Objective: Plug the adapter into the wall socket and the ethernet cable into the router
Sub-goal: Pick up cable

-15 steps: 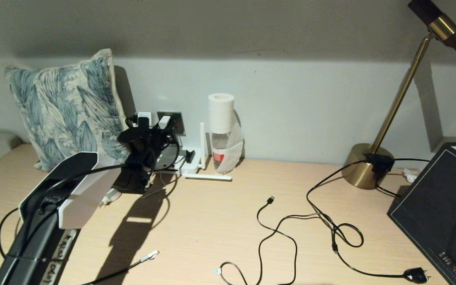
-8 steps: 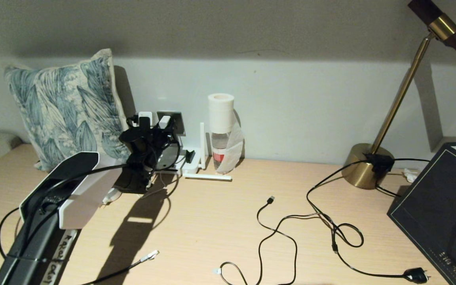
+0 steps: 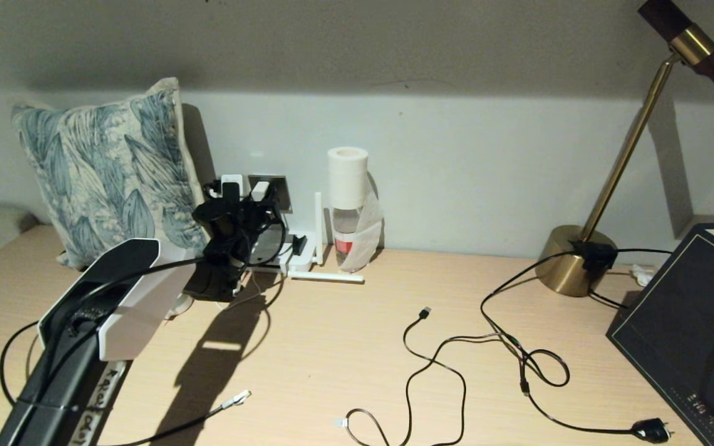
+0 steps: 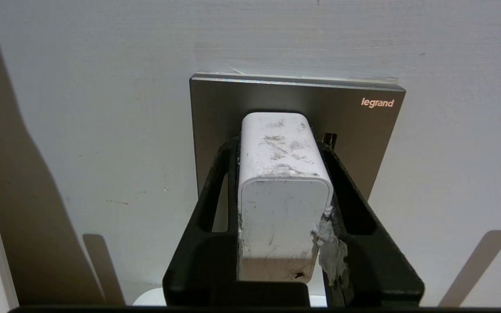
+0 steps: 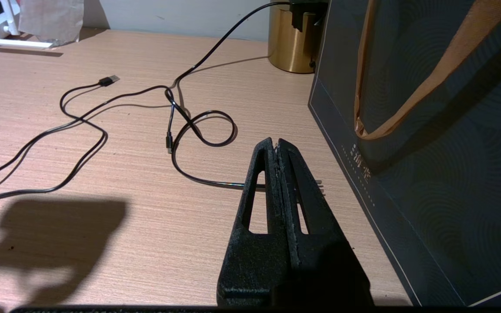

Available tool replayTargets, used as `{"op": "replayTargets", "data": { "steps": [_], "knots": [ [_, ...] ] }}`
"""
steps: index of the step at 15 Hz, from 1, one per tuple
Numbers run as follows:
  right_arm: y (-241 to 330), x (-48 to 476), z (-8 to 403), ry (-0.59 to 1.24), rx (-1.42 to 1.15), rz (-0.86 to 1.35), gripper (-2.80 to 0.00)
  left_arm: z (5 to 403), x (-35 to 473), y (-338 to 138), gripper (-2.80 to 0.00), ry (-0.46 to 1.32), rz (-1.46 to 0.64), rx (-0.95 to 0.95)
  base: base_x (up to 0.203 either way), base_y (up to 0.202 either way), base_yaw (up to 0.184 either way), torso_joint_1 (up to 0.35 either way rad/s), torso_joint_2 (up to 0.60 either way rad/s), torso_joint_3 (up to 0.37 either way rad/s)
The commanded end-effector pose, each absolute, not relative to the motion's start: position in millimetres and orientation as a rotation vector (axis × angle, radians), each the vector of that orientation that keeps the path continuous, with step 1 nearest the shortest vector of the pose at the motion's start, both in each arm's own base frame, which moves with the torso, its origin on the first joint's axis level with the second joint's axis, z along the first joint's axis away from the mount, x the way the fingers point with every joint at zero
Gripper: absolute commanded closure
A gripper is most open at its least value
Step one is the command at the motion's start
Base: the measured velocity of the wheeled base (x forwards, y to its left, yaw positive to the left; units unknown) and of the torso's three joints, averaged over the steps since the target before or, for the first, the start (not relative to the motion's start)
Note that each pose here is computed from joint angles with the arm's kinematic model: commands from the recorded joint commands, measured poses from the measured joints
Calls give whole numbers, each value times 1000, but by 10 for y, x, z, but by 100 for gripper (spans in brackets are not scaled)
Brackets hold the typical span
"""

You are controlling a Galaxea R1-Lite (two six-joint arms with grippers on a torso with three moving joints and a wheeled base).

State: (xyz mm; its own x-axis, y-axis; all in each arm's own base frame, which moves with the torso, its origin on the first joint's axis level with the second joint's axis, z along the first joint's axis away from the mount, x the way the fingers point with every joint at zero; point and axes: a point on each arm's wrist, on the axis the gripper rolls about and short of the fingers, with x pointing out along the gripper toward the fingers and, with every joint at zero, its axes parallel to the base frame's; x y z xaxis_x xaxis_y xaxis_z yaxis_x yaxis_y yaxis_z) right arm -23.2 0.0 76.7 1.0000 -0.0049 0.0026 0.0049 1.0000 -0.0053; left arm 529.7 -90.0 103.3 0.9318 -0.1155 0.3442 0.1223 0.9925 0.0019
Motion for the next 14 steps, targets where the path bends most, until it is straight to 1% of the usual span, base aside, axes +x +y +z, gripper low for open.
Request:
{"op": "replayTargets", "data": {
  "steps": [1, 7, 14],
  "knots": [
    [0, -231, 769, -2, -6, -5, 0, 1047, 5294, -899, 0, -356, -119, -20, 0, 0, 0, 0, 0, 0],
    [0, -233, 769, -3, -7, -5, 0, 1064, 5312, -898, 0, -355, -85, -14, 0, 0, 0, 0, 0, 0],
    [0, -233, 769, -3, -7, -5, 0, 1061, 5325, -857, 0, -348, -135, 3, 0, 0, 0, 0, 0, 0]
  ]
}}
